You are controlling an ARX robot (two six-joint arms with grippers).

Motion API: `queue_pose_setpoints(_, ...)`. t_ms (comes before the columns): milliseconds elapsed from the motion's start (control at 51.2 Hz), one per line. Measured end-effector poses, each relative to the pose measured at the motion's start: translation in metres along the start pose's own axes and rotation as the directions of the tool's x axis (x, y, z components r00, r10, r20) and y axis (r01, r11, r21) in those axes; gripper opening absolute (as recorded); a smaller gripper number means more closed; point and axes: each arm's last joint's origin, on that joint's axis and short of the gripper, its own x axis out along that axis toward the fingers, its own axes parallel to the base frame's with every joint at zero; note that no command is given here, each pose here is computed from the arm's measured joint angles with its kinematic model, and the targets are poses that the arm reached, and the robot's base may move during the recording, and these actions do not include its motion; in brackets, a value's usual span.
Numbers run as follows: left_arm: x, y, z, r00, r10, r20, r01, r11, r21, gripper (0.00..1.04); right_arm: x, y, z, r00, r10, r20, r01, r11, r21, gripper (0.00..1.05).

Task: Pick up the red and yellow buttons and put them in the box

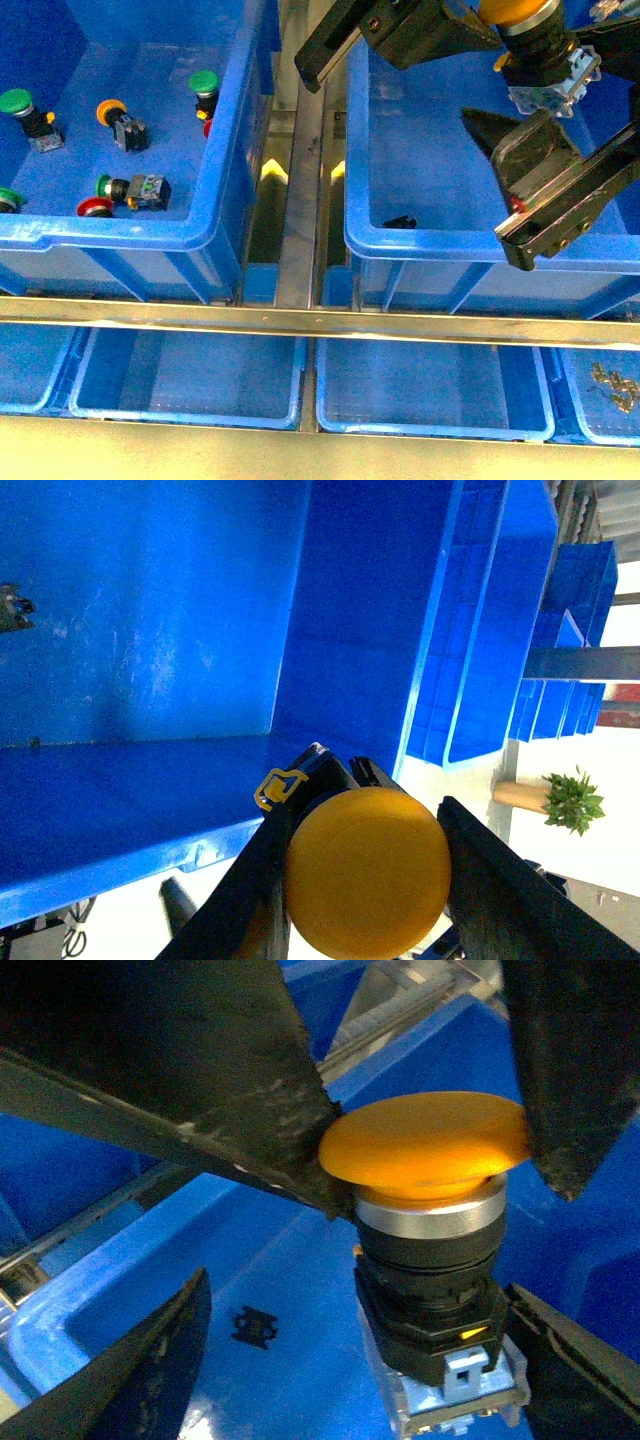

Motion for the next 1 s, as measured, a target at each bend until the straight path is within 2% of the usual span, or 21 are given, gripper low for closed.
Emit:
queue_pose_setpoints(195, 0.000, 0.001, 0.000, 1.000, 0.008, 0.003, -0.008, 1.000, 0.014, 0.35, 0.001, -0.005, -0.001, 1.000, -0.025, -0.002, 0.025, 1.000, 0.002, 0.34)
queue_pose_setpoints(254, 0.000, 0.001, 0.000, 1.000, 0.013, 0.011, -0.014, 0.999, 0.035, 0.36, 0.001, -0.005, -0.001, 1.000, -0.021, 0.000, 0.021, 1.000, -0.003, 0.29)
queue_pose_setpoints(352, -0.002, 0.002, 0.002, 0.999, 0.009, 0.033, -0.010, 0.999, 0.038, 0.58, 0.000, -0.004, -0.002, 1.000, -0.017, -0.007, 0.017, 1.000, 0.005, 0.28)
queue_pose_setpoints(469, -0.011, 0.006, 0.005, 0.998, -0.010, 0.058, 0.008, 0.999, 0.042, 0.74, -0.002, -0.002, -0.007, 1.000, -0.011, -0.030, 0.011, 1.000, 0.009, 0.28)
queue_pose_setpoints(566, -0.027, 0.017, 0.010, 0.996, 0.020, 0.086, -0.023, 0.999, 0.030, 0.91, -0.006, -0.002, -0.012, 0.999, -0.009, -0.053, 0.009, 1.000, 0.013, 0.27)
queue_pose_setpoints(625, -0.034, 0.024, 0.013, 0.994, 0.035, 0.102, -0.038, 0.999, 0.027, 0.99, -0.007, -0.002, -0.014, 0.998, -0.008, -0.059, 0.009, 1.000, 0.014, 0.27)
queue_pose_setpoints(840, -0.064, 0.051, 0.022, 0.980, 0.097, 0.173, -0.102, 0.995, 0.018, 0.97, -0.009, -0.006, -0.016, 0.997, -0.026, -0.079, 0.028, 0.999, 0.020, 0.27)
queue_pose_setpoints(996, -0.097, 0.059, 0.022, 0.948, 0.146, 0.282, -0.180, 0.978, 0.100, 0.97, -0.012, -0.013, -0.020, 0.993, -0.053, -0.109, 0.056, 0.998, 0.026, 0.27)
